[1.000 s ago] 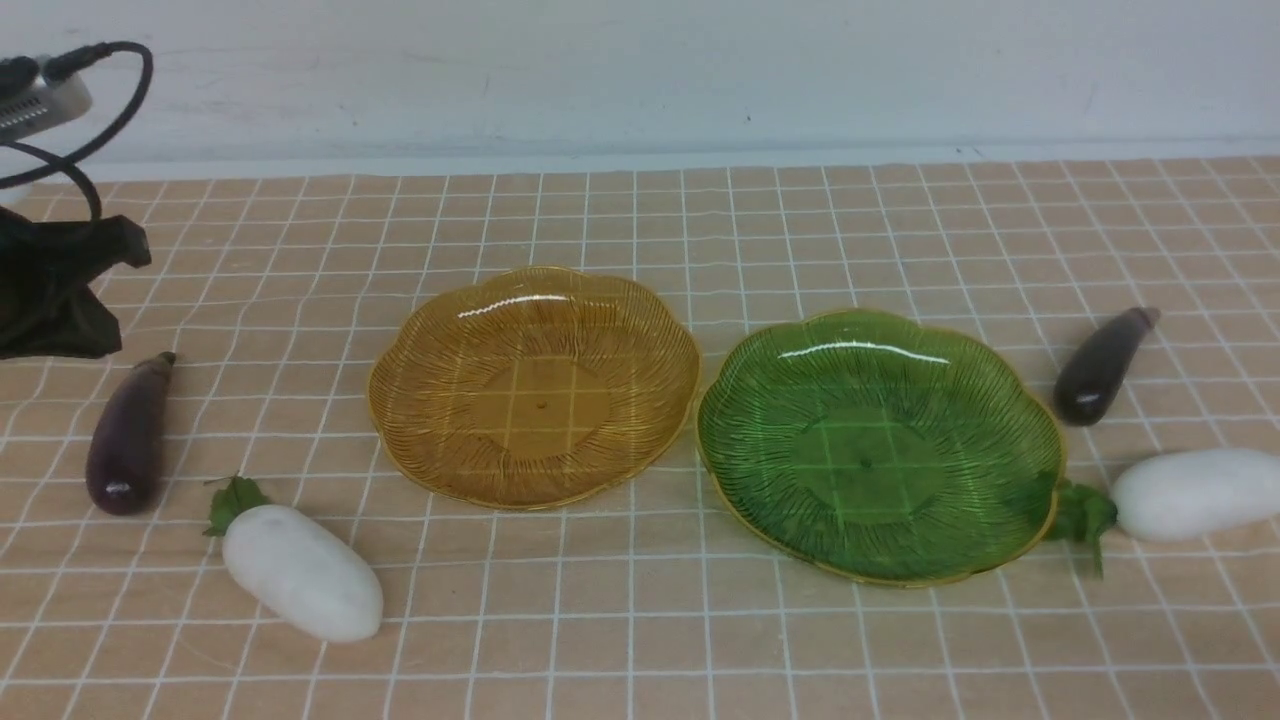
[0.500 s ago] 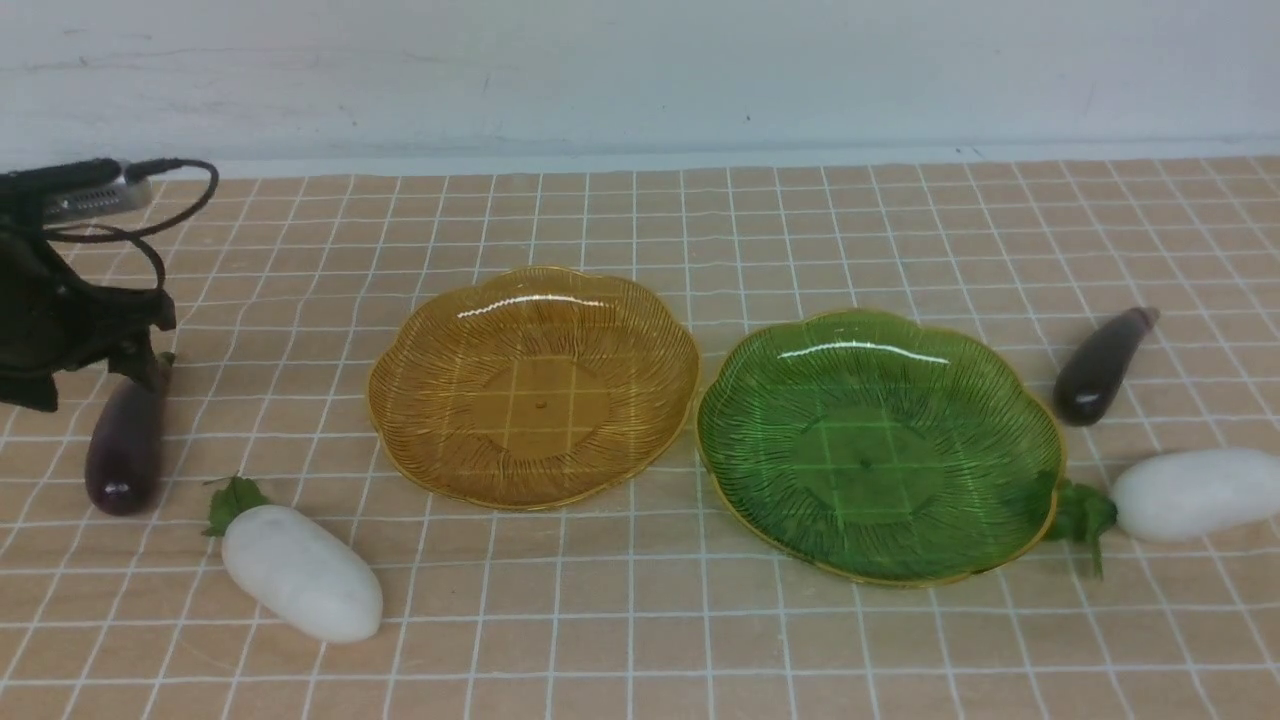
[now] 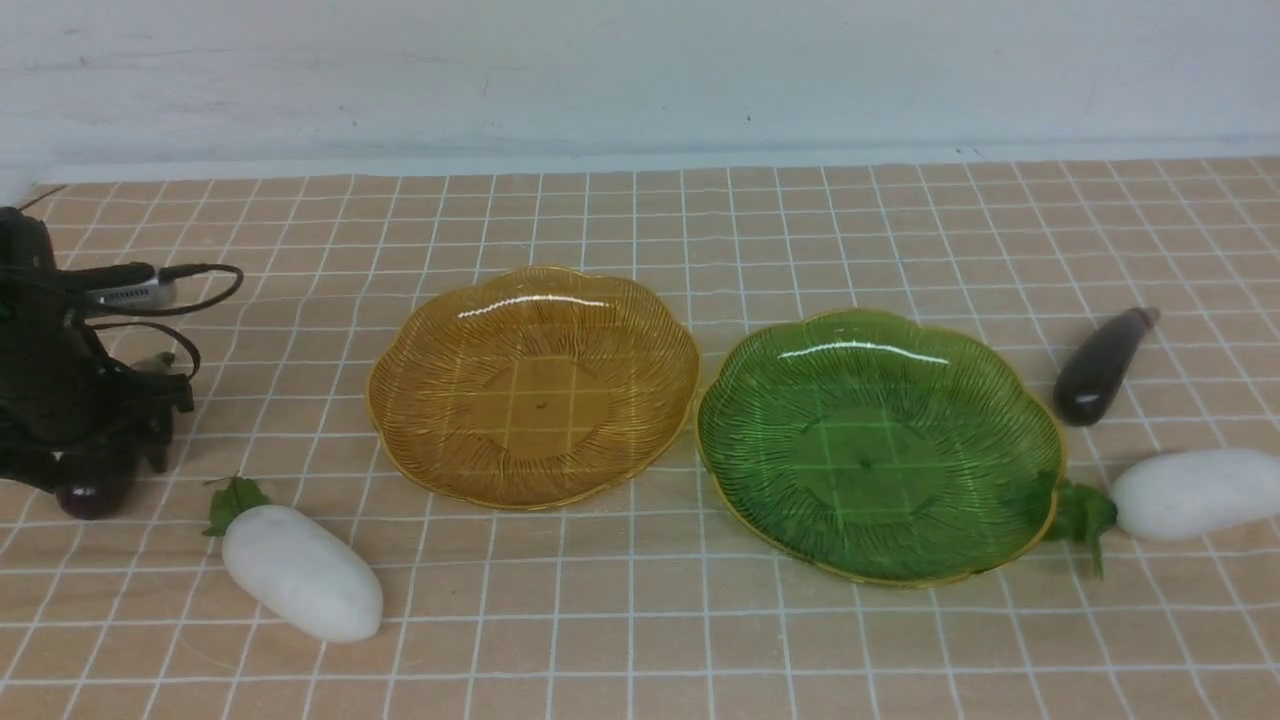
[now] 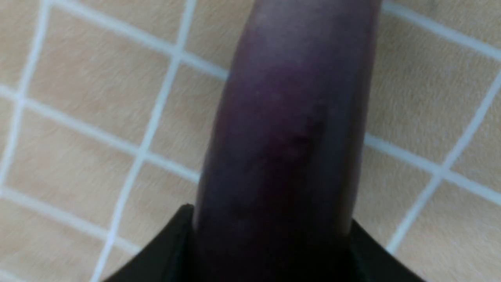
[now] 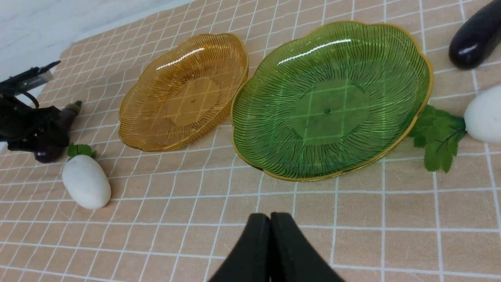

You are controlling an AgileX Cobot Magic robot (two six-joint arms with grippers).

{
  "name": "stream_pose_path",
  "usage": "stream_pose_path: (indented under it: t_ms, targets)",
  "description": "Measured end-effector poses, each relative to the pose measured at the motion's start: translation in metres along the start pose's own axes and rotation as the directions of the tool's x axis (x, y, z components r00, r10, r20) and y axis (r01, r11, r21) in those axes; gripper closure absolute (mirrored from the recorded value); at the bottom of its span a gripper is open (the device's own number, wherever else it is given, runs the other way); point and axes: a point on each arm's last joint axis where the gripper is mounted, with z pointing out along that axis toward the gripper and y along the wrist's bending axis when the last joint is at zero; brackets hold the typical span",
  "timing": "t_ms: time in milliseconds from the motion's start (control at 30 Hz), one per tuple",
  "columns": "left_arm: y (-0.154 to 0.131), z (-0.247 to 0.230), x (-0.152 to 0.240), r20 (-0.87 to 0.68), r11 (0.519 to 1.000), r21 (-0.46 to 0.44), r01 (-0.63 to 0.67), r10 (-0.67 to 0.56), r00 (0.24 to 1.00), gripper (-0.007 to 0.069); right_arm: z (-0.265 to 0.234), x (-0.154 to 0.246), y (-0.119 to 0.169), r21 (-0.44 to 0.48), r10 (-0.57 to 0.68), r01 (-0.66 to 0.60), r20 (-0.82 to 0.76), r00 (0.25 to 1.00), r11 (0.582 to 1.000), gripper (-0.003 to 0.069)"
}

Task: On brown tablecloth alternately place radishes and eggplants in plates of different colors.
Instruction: 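Pick up the eggplant and place it in the yellow plate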

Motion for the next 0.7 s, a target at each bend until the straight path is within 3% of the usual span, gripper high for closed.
stream_pose_path:
  t_ms: [167, 333, 533, 700]
  targets:
    - [-0.007, -0.025, -0.009, 0.000, 0.999, 0.043, 0.003, -0.003, 1.000, 0.0314, 0.000, 0.001, 0.000, 0.000, 0.000, 0.000, -0.008, 1.000, 1.000, 0.0674]
    - [-0.037, -0.078, -0.016, 0.072, 0.978, 0.201, -0.064, 0.050, 0.996, 0.0323, 0.000, 0.000, 0.000, 0.000, -0.001, 0.001, -0.005, 1.000, 1.000, 0.0674]
    - [-0.099, -0.119, 0.003, 0.130, 0.879, 0.412, -0.240, 0.203, 0.970, 0.0325, 0.000, 0.000, 0.000, 0.000, -0.001, 0.001, -0.003, 1.000, 1.000, 0.0674]
    - [-0.149, -0.122, 0.027, 0.159, 0.788, 0.469, -0.398, 0.368, 0.916, 0.0325, 0.000, 0.000, -0.001, 0.015, -0.012, 0.012, 0.003, 1.000, 1.000, 0.0674]
